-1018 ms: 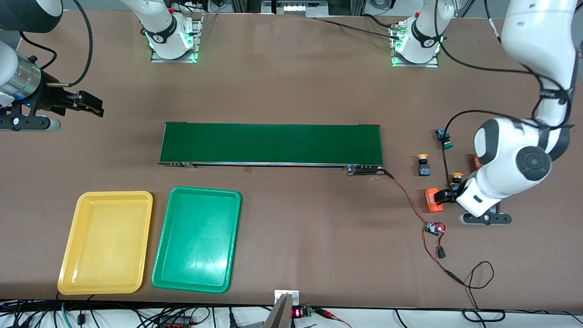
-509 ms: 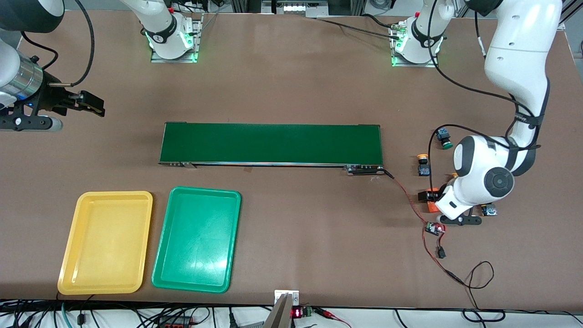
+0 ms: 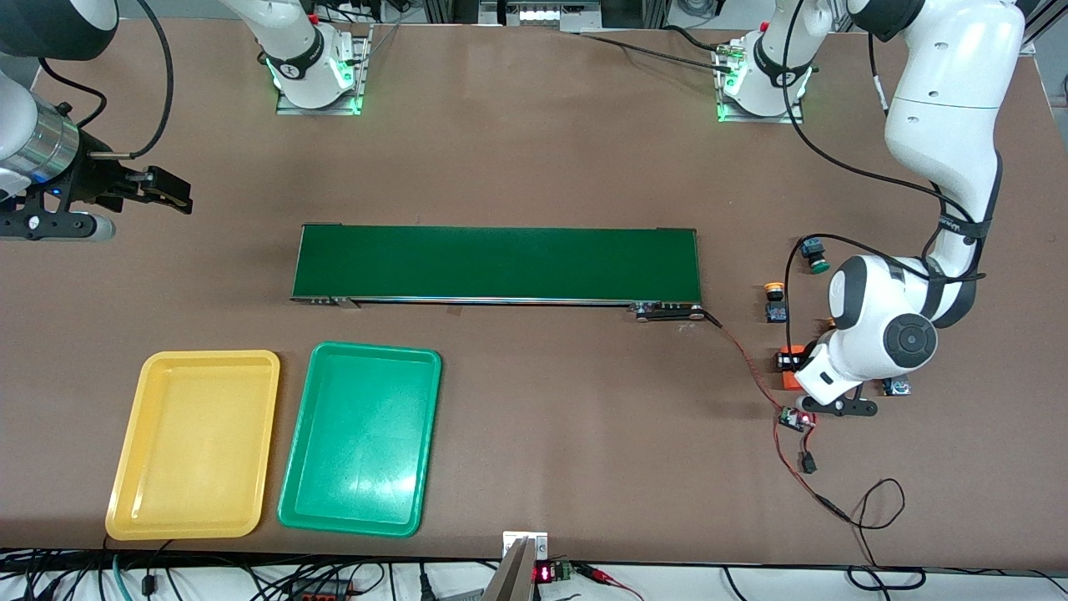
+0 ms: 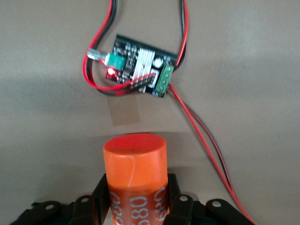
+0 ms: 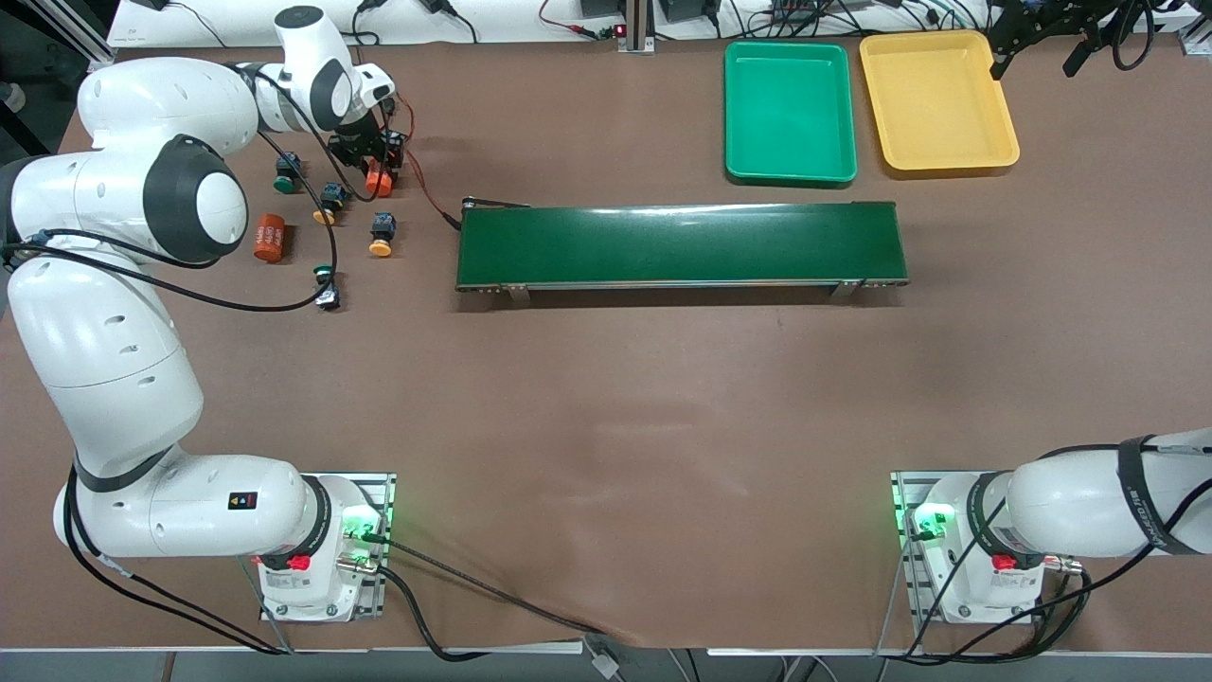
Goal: Sort buttons by color to trays
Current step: 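Carry the orange cylinder onto the green conveyor belt and release it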
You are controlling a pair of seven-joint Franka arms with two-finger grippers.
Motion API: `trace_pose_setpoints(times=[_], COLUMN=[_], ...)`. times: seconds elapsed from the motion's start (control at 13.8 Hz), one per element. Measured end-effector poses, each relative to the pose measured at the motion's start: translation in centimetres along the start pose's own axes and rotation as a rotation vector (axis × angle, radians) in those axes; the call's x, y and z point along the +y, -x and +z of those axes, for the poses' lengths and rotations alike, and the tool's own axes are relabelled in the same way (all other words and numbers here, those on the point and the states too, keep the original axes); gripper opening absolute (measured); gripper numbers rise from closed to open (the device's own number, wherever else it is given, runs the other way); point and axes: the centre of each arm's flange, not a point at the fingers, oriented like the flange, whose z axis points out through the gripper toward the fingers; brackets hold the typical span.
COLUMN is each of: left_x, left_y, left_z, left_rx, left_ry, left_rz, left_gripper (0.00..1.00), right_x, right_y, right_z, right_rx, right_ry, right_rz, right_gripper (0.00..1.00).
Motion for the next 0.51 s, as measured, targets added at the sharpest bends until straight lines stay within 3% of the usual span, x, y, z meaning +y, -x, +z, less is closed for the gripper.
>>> trace_pose_setpoints(times=[0.29,0.51], left_x=[1.5,7.7], left_y=[0.2,1.9], left_z=[-6.7,-11.2], left_rx=[-0.045,-0.095], left_ry=[0.000,0.028], left_rz=[0.068,0.265], left_gripper=[0.51,0.51], right_x=[0.0,0.0], right_y=[0.0,0.0], right_z=[0.0,0.0], right_rx=[-0.001,-0.001], right_ry=[0.000,0.000], right_rz=[0.000,0.000], right_gripper=[1.00,1.00])
